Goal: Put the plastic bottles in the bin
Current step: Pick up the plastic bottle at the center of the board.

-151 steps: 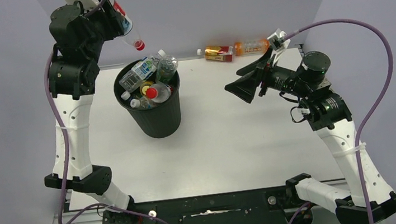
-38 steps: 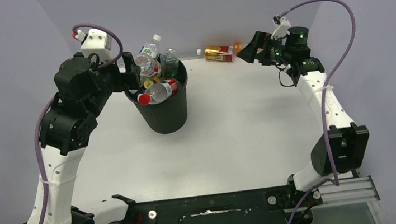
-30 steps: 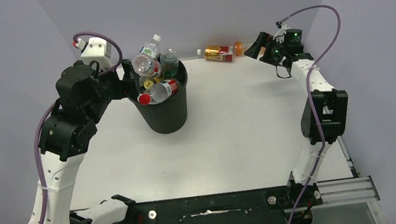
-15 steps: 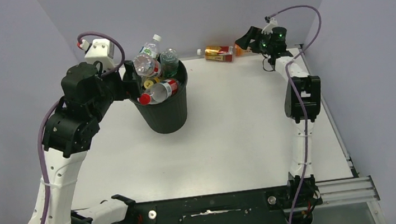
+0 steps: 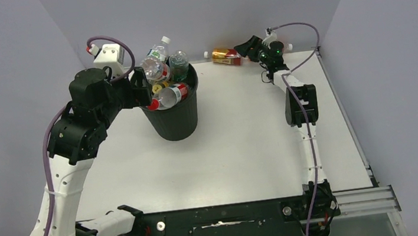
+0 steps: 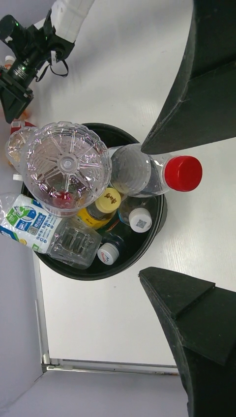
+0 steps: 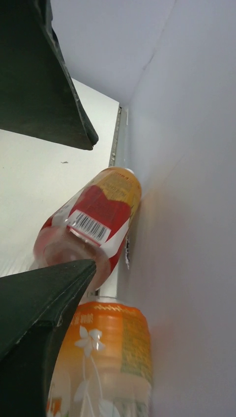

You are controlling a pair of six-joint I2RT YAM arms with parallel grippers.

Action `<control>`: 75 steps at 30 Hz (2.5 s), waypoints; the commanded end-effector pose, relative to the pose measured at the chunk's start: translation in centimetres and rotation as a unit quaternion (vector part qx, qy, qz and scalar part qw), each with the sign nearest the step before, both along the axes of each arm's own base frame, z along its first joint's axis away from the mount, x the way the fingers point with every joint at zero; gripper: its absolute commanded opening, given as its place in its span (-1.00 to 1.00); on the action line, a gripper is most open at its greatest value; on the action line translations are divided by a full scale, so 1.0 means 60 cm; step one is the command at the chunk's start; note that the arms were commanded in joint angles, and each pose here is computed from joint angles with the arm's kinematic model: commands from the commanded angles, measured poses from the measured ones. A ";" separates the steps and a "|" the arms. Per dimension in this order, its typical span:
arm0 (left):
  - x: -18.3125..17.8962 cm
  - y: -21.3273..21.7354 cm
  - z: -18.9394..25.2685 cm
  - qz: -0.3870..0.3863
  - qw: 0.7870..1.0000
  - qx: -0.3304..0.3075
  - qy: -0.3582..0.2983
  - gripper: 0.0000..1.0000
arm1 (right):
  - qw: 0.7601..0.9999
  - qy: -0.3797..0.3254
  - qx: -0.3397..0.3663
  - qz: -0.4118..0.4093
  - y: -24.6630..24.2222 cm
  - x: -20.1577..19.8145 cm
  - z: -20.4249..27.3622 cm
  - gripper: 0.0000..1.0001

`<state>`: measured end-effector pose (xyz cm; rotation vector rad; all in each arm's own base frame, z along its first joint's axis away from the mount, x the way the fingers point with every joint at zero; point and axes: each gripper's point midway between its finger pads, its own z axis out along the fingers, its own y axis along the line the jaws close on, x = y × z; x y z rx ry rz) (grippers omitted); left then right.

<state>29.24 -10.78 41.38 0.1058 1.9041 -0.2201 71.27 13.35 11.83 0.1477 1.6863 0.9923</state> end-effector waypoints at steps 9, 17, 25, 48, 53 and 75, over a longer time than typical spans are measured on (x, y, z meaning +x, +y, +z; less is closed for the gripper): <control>-0.001 -0.011 0.000 -0.017 1.000 -0.017 -0.005 0.72 | 0.999 -0.012 -0.001 0.031 0.088 -0.072 0.011 0.56; -0.005 -0.016 -0.009 -0.025 0.999 -0.025 -0.004 0.72 | 0.996 -0.010 -0.055 0.075 0.135 -0.145 0.008 0.50; -0.011 -0.015 -0.009 -0.026 0.999 -0.028 -0.004 0.72 | 0.988 -0.037 -0.139 0.056 0.110 -0.172 0.080 0.54; -0.010 -0.015 -0.004 -0.025 0.999 -0.024 0.003 0.73 | 0.943 -0.071 -0.290 0.143 0.185 -0.093 -0.023 0.95; -0.006 -0.015 -0.005 -0.025 0.999 -0.020 0.004 0.73 | 0.939 -0.046 -0.318 0.125 0.196 -0.089 -0.061 0.96; -0.028 -0.006 0.028 -0.020 0.999 -0.043 -0.017 0.73 | 0.938 -0.062 -0.324 0.103 0.189 -0.185 0.076 0.26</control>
